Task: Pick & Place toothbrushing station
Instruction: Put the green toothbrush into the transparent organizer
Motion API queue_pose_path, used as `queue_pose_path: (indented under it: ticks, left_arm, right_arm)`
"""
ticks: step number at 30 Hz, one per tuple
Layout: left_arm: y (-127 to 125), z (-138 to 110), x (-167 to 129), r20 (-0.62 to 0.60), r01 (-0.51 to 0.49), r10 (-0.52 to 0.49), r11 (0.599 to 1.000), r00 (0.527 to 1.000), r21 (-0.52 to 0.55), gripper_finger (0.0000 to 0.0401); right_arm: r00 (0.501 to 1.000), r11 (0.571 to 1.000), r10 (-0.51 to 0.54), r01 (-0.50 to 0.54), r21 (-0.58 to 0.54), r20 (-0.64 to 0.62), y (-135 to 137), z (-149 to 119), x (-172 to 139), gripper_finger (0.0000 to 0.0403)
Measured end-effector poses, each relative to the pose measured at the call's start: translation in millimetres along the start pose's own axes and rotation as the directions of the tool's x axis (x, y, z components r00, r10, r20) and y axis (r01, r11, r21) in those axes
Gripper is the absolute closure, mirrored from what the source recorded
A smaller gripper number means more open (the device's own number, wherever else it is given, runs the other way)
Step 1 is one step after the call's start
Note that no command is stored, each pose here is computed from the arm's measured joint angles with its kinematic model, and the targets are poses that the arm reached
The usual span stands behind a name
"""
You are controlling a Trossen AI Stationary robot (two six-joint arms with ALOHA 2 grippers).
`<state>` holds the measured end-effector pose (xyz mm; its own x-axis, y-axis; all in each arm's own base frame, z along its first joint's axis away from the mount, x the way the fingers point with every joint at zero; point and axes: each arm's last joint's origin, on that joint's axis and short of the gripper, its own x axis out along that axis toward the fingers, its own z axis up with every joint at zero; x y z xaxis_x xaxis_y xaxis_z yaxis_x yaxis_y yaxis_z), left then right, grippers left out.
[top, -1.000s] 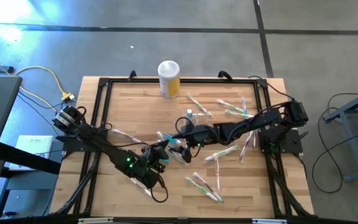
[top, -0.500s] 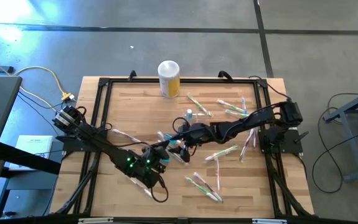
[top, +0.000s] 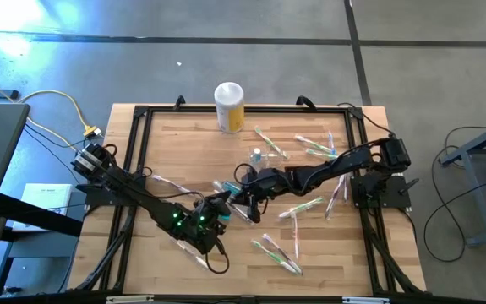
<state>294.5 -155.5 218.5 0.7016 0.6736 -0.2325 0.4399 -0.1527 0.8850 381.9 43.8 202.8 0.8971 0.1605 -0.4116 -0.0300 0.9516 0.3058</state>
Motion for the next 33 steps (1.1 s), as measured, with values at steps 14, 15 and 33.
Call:
queue_pose_path:
  ticks: [14,15,33]
  left_arm:
    - [1.0,-1.1,-0.7,-0.048,-0.024,0.02,0.998,0.999,-0.066,0.0269]
    - [1.0,-1.1,-0.8,-0.049,-0.024,0.021,0.998,0.999,-0.066,0.0257]
    - [10.5,-72.2,-24.3,0.144,0.237,-0.188,0.795,0.971,-0.558,0.0198]
  right_arm:
    - [1.0,1.0,-0.015,0.015,-0.023,-0.015,-0.6,-1.8,0.1,0.039]
    - [1.0,1.0,-0.021,0.021,-0.023,-0.02,-0.9,-2.3,0.0,0.039]
    - [0.854,0.842,-0.516,0.489,-0.229,-0.073,49.7,0.8,-88.0,0.0387]
